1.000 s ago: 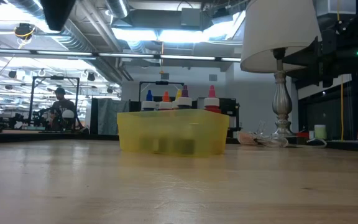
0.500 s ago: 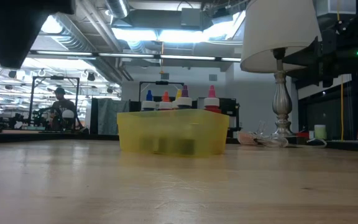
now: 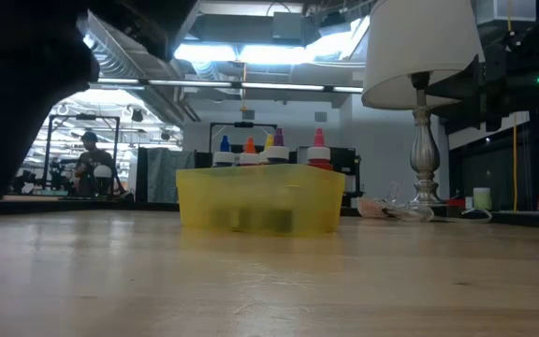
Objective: Pick & Place food coloring
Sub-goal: Put the small black food coloring bottle into the yellow bin
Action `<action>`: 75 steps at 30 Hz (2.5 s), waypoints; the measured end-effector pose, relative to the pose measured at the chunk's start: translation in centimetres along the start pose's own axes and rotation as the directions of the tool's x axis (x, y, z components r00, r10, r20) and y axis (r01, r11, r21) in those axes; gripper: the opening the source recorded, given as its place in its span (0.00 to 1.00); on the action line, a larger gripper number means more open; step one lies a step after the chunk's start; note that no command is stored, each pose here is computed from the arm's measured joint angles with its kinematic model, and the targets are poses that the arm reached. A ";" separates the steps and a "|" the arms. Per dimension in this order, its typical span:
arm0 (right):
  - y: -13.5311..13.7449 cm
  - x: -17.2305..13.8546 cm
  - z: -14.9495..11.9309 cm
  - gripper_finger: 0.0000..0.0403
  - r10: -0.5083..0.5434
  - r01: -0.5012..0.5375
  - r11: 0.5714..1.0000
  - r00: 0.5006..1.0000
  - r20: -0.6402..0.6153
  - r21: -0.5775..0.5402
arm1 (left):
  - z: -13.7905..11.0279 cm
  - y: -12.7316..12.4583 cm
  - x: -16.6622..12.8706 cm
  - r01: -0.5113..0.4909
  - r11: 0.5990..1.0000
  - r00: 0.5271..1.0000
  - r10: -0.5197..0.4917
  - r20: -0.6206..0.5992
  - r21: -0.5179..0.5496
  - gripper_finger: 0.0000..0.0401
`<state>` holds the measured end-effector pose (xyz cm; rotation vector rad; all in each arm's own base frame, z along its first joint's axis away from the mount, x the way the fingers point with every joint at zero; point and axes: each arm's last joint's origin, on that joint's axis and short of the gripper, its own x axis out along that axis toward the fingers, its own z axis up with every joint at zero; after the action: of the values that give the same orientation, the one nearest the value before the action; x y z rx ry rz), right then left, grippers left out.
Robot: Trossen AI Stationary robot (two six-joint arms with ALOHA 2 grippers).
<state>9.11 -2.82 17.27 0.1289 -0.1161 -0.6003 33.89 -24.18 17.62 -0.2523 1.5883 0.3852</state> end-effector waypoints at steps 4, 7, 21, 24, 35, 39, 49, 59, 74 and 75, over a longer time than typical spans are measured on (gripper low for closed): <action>0.0 0.0 0.0 0.95 0.000 0.000 1.000 1.000 0.001 0.000 | 0.0 0.0 0.5 0.013 1.000 1.000 -0.013 0.007 0.007 0.71; 0.0 0.0 0.0 0.95 0.000 0.000 1.000 1.000 0.000 0.000 | 0.1 -0.2 1.0 0.045 0.999 0.999 -0.045 0.007 0.006 0.71; 0.0 0.0 0.0 0.95 0.000 0.000 1.000 1.000 0.001 0.000 | 0.1 -0.3 1.1 0.069 0.998 0.998 -0.069 -0.011 0.005 0.62; 0.0 0.0 0.0 0.95 0.000 0.000 1.000 1.000 0.000 0.000 | 0.1 -0.3 1.1 0.069 0.998 0.998 -0.069 -0.011 0.005 0.55; 0.0 0.0 0.0 0.95 0.000 0.000 1.000 1.000 0.000 0.000 | 0.5 -0.1 1.2 0.085 0.996 0.996 -0.084 -0.037 0.026 0.31; 0.0 0.0 0.0 0.95 0.000 0.000 1.000 1.000 0.000 0.000 | 0.8 0.3 0.5 0.114 0.992 0.992 -0.111 -0.056 0.052 0.23; 0.0 0.0 0.0 0.95 0.000 0.000 1.000 1.000 0.000 0.000 | 2.6 3.6 -3.7 0.181 0.977 0.983 -0.182 0.001 0.110 0.17; 0.0 0.0 0.0 0.95 0.000 0.000 1.000 1.000 0.001 0.000 | 4.3 9.9 -8.5 0.149 0.973 0.984 -0.163 0.068 0.179 0.17; 0.0 0.0 0.0 0.95 0.000 0.000 1.000 1.000 0.001 0.000 | 9.0 19.7 -10.2 0.002 0.989 0.990 -0.023 0.137 0.150 0.17; 0.0 0.0 0.0 0.95 0.000 0.000 1.000 1.000 0.001 0.000 | 9.5 20.2 -10.0 0.000 0.991 0.990 -0.020 0.140 0.137 0.17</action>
<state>9.11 -2.82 17.28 0.1290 -0.1168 -0.6003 35.31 -2.69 29.17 -0.1252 1.4666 0.2789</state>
